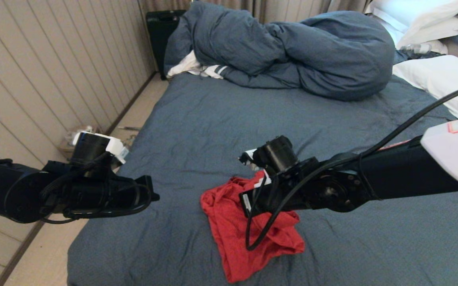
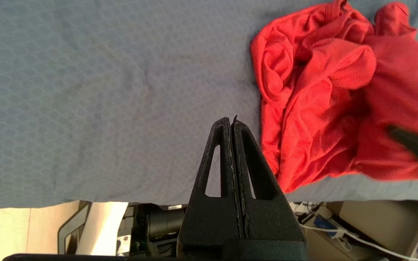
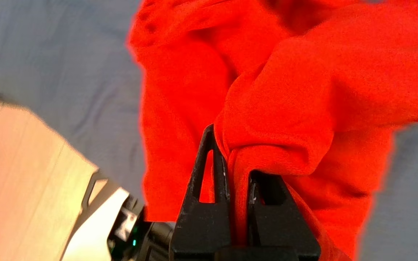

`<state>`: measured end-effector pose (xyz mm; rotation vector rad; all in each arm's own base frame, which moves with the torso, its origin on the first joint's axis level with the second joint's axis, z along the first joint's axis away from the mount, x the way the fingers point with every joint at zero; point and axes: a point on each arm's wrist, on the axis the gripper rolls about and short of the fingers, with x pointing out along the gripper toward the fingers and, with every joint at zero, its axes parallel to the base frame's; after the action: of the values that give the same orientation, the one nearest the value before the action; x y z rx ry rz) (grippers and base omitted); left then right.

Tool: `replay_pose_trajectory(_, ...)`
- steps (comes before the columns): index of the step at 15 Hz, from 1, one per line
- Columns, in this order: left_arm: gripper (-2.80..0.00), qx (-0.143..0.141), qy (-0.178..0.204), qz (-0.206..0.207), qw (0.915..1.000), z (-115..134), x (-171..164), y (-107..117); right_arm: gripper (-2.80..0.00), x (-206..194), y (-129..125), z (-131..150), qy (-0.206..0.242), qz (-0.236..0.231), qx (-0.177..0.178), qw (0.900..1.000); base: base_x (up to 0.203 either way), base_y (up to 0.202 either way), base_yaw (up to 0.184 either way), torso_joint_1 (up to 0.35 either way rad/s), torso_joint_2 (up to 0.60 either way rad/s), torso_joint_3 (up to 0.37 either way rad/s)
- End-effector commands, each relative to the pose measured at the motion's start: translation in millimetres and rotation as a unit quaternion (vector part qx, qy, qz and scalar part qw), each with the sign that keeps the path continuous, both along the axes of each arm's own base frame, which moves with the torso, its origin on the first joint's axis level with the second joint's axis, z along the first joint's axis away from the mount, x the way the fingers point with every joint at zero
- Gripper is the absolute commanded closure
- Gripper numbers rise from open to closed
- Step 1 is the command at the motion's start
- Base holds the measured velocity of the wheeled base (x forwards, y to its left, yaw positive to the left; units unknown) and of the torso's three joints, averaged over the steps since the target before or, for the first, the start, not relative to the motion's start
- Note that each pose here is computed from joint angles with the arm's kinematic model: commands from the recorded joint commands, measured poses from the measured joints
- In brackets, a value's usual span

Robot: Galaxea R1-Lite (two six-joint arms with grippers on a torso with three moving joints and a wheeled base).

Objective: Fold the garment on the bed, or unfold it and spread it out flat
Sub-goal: Fold the red T-shirt

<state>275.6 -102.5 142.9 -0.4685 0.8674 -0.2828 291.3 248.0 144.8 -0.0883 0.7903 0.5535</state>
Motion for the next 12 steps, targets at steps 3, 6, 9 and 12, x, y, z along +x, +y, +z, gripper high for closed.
replay_pose_trajectory(3,0.00,-0.001,-0.001,-0.001,1.0000,0,0,0,0.00,0,26,-19,0.013,0.024,-0.012,1.000,0.000,0.000,0.000,0.000,0.00,0.000)
replay_pose_trajectory(6,0.00,-0.001,-0.001,-0.001,1.0000,0,0,0,-2.80,-2,28,-21,0.014,0.030,-0.017,0.999,0.000,0.000,0.000,0.000,0.00,0.000)
replay_pose_trajectory(9,0.00,0.000,0.000,-0.001,1.0000,-1,1,0,-2.80,-4,25,-16,0.009,0.033,-0.015,0.999,0.000,0.000,0.000,0.000,0.00,0.000)
replay_pose_trajectory(12,0.00,0.000,0.000,-0.001,1.0000,-1,0,0,-2.80,-9,20,3,-0.009,0.030,0.003,0.999,0.000,0.000,0.000,0.000,0.00,0.000)
